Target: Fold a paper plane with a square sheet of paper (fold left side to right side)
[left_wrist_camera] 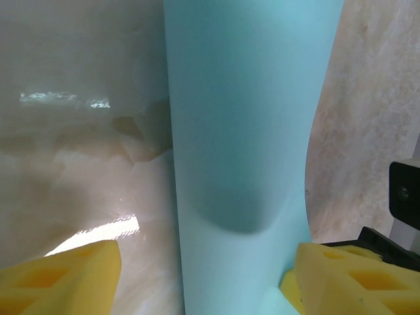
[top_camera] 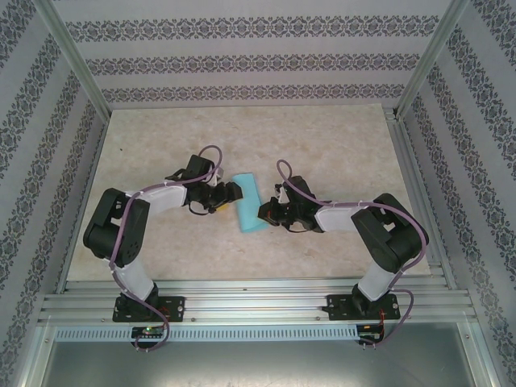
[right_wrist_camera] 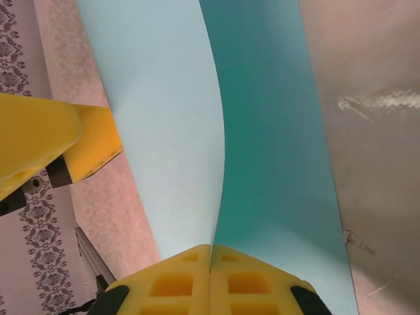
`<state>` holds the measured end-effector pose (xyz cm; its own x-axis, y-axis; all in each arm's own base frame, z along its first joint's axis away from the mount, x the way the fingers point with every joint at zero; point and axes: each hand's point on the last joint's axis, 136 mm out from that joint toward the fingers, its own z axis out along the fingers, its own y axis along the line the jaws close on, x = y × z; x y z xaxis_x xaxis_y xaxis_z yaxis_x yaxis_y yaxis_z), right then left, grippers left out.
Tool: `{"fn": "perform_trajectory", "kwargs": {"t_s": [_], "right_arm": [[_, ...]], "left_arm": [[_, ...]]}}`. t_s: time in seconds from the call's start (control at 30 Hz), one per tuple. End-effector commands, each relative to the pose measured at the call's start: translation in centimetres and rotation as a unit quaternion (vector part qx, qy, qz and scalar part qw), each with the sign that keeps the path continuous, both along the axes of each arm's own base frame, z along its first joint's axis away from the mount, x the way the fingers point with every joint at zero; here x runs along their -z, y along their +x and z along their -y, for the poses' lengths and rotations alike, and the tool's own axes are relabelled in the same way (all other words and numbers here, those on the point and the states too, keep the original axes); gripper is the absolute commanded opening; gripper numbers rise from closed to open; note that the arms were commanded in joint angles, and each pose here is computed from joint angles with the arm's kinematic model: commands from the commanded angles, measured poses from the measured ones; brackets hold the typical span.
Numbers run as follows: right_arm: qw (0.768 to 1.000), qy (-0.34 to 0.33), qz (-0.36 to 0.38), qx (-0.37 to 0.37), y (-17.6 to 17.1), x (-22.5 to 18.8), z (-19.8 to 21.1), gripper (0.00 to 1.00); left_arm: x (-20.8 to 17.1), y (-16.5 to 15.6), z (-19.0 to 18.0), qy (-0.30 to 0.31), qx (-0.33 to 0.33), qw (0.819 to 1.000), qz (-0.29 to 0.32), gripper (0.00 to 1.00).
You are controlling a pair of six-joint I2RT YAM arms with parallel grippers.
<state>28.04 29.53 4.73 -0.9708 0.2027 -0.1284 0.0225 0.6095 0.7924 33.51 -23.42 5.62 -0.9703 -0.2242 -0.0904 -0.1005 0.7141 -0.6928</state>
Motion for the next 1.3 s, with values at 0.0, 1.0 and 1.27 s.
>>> {"fn": "perform_trajectory", "kwargs": {"t_s": [0.0,1.0,1.27], "right_arm": [[1.000,0.004,0.011,0.012,0.6,-0.2,0.4,0.02],[0.996,-0.084,0.020,0.029,0.8,-0.1,6.4,0.42],[0.996,-0.084,0.021,0.031,1.0,0.1,6.4,0.43]], "left_arm": [[-0.6,1.2,1.7,-0.020,0.005,1.000,0.017,0.68],[3.2,0.9,1.8,0.093,0.096,0.991,0.005,0.42],[3.6,0.3,1.9,0.108,0.131,0.985,0.004,0.48]]}}
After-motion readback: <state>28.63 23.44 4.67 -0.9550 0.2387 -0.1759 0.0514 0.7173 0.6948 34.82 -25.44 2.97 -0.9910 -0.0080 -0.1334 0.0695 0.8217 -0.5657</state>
